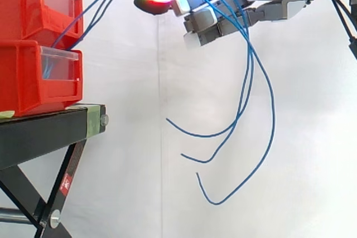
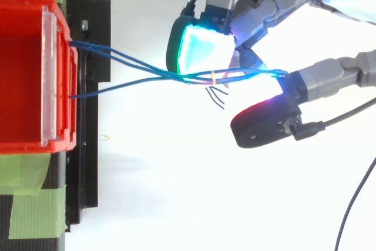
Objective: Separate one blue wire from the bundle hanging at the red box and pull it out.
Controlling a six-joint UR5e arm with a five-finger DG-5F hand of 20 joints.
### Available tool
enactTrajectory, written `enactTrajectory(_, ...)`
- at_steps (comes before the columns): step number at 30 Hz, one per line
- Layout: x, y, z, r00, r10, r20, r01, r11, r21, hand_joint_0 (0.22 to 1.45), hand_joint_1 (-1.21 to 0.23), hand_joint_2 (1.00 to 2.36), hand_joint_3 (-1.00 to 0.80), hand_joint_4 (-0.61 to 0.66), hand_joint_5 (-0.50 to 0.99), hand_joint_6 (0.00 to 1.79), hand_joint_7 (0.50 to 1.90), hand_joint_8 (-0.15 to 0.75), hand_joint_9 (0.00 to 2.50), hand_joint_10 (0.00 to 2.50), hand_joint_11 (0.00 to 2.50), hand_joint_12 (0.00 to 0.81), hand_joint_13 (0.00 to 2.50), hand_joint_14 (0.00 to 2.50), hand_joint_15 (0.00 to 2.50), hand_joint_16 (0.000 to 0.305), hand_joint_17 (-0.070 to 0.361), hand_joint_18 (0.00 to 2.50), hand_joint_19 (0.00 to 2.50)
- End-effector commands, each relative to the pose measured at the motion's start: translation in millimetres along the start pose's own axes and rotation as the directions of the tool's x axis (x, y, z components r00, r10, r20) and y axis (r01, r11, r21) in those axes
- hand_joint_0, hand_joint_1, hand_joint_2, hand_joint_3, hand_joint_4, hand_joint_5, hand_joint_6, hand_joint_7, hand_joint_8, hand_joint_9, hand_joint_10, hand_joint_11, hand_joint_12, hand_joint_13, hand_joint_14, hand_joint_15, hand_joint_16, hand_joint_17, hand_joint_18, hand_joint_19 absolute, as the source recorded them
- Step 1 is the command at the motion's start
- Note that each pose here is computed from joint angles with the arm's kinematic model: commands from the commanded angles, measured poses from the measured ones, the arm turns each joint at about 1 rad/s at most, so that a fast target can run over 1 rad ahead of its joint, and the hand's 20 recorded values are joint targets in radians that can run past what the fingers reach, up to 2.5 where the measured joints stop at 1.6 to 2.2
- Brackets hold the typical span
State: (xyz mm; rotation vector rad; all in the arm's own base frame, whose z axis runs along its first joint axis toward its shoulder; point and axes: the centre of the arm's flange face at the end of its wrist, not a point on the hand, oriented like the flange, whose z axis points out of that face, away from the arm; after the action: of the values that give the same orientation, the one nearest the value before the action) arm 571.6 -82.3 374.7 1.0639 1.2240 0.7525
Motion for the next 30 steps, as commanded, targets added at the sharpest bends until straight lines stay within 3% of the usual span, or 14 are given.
enactTrajectory(1, -0.1, 0.0, 0.0, 1.0000, 0.000, 0.000, 0.000, 1.0000, 0.000, 0.56, -0.87, 1.01, -0.39, 0.17, -0.23, 0.75, 1.12, 0.324, 0.70, 0.02, 1.07, 0.375, 1.00, 0.00, 1.80, 0.051, 0.114, 0.55, 0.88)
enactTrajectory(14, -0.2, -0.1, 0.0, 1.0000, 0.000, 0.002, 0.000, 1.0000, 0.001, 0.53, -0.70, 1.01, -0.40, 0.22, -0.19, 0.74, 1.13, 0.361, 0.85, 0.02, 1.08, 0.379, 1.10, 0.00, 1.75, 0.053, 0.119, 0.61, 0.91)
enactTrajectory(30, -0.2, -0.1, 0.0, 1.0000, 0.000, 0.002, 0.000, 1.0000, 0.001, 0.63, -0.75, 1.02, -0.27, 0.20, -0.18, 0.77, 1.11, 0.346, 0.92, 0.02, 1.12, 0.343, 1.17, 0.00, 1.76, 0.048, 0.109, 0.65, 0.89)
